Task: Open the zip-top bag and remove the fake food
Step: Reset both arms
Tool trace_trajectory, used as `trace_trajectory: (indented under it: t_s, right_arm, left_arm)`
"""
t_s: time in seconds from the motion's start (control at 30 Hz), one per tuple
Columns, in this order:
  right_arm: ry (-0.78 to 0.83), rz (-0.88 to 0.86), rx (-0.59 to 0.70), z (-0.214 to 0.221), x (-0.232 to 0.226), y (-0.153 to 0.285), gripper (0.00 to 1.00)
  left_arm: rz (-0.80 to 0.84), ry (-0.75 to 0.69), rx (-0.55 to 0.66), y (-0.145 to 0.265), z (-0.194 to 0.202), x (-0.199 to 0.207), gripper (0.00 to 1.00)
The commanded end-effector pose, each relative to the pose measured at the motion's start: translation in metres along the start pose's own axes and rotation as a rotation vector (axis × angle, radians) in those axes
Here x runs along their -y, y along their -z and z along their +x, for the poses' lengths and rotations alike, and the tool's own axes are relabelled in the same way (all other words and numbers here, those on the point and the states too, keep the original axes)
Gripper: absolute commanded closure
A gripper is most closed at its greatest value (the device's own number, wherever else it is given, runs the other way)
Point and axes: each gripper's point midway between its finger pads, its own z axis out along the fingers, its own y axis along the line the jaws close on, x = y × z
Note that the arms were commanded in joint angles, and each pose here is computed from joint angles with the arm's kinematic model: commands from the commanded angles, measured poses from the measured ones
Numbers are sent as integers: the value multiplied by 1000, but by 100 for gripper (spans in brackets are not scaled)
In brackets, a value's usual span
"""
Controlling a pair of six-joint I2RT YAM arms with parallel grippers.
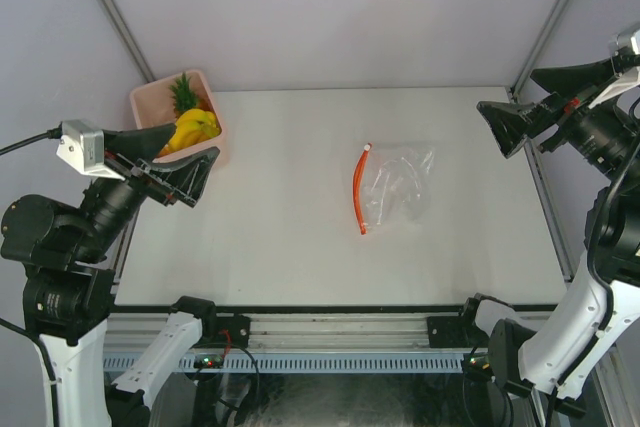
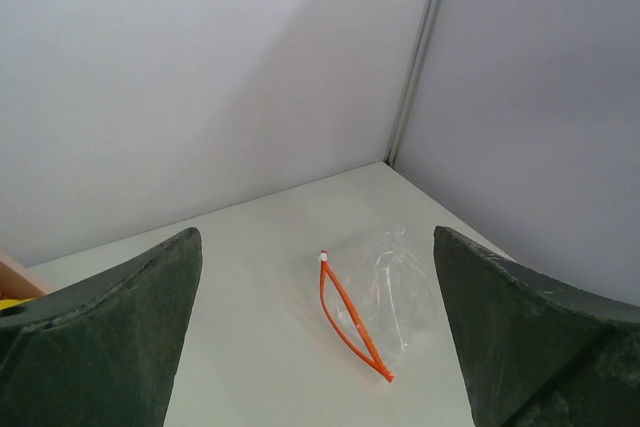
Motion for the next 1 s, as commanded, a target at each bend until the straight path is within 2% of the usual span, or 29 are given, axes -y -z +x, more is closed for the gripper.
trace_trajectory:
  t_s: [0.0, 0.97]
  right_arm:
    - [13, 3, 5, -1, -1, 1, 0]
    - [13, -3, 3, 0, -3, 2, 0]
  left_arm:
    - [-9, -28, 14, 1, -2, -2, 0]
    - [-13, -36, 7, 3, 0, -3, 0]
